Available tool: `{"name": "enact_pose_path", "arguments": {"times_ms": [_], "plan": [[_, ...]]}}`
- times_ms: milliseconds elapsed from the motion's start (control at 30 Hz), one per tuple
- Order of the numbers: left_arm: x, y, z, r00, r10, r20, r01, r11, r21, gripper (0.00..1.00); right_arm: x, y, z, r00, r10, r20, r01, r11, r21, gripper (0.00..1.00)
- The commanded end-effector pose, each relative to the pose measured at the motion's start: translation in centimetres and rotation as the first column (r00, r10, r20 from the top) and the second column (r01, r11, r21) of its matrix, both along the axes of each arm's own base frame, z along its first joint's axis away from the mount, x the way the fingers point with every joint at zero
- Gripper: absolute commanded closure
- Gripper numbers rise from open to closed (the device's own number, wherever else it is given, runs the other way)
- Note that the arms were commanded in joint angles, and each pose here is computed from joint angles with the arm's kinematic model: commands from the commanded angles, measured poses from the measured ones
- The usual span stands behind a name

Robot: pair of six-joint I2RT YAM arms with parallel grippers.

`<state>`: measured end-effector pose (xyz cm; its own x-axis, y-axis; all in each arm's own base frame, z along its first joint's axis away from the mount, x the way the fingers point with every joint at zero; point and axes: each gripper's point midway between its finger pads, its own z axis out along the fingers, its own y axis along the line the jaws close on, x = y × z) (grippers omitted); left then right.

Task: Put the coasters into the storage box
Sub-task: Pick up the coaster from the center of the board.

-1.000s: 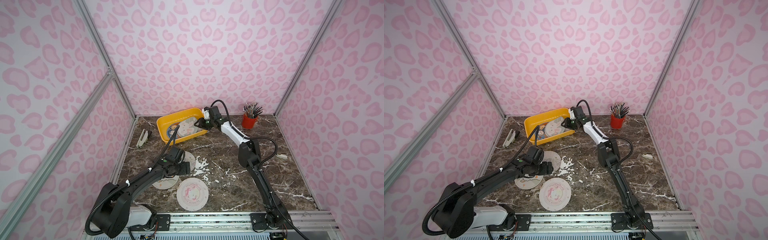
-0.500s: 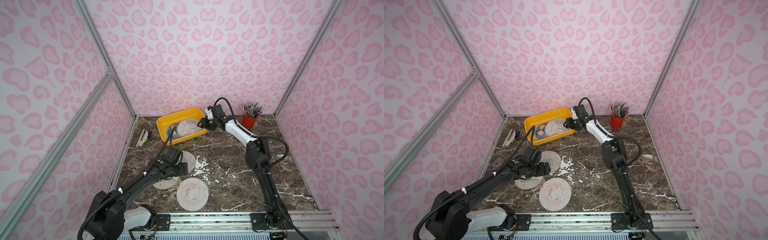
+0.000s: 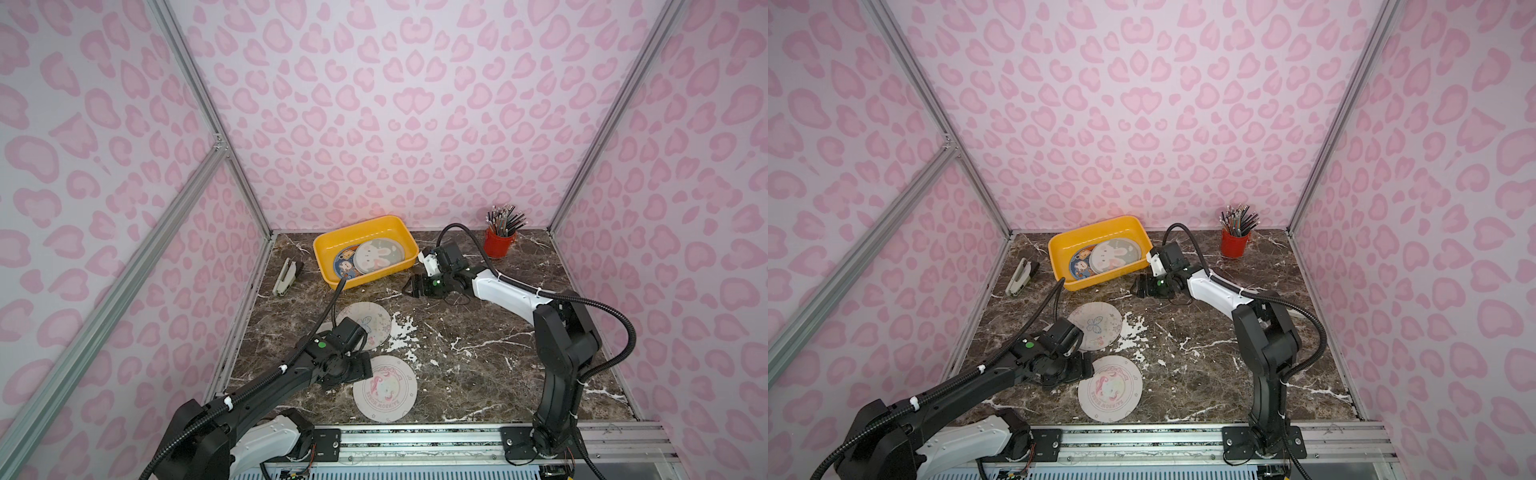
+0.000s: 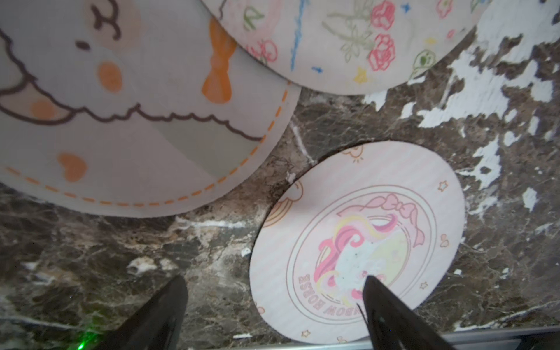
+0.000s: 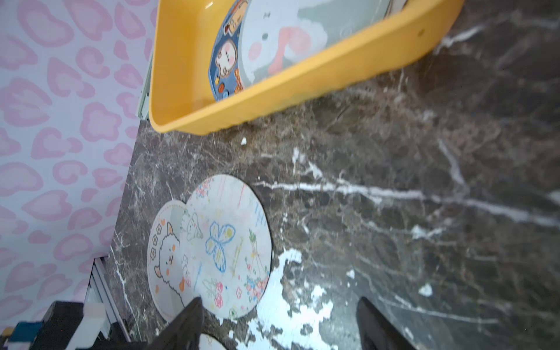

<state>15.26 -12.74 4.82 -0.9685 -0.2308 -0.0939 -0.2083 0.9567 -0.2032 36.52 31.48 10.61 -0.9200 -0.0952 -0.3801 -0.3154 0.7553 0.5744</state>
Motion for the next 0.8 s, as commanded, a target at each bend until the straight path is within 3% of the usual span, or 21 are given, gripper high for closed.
{"name": "enact_pose_path", "arguments": {"times_ms": [0, 367, 767], "plan": [[-0.8, -0.1, -0.5, 0.999, 0.044, -0.028, -0.044, 0.999, -0.027, 0.08, -3.5, 0.4, -1.2, 0.998, 0.058, -0.012, -0.058, 0.998, 0.001, 0.19], [-0.9, -1.0, -1.8, 0.999, 0.018, -0.031, -0.019, 0.999, -0.049, 0.16, -14.9, 0.3, -4.5, 0.977, 0.16, -0.141, -0.172, 0.982, -0.08, 0.18], [-1.8, -2.1, -3.0, 0.999, -0.005, -0.032, 0.004, 0.999, -0.032, 0.23, -18.6, -0.8, -6.0, 0.965, 0.165, -0.203, -0.193, 0.974, -0.122, 0.18]]}}
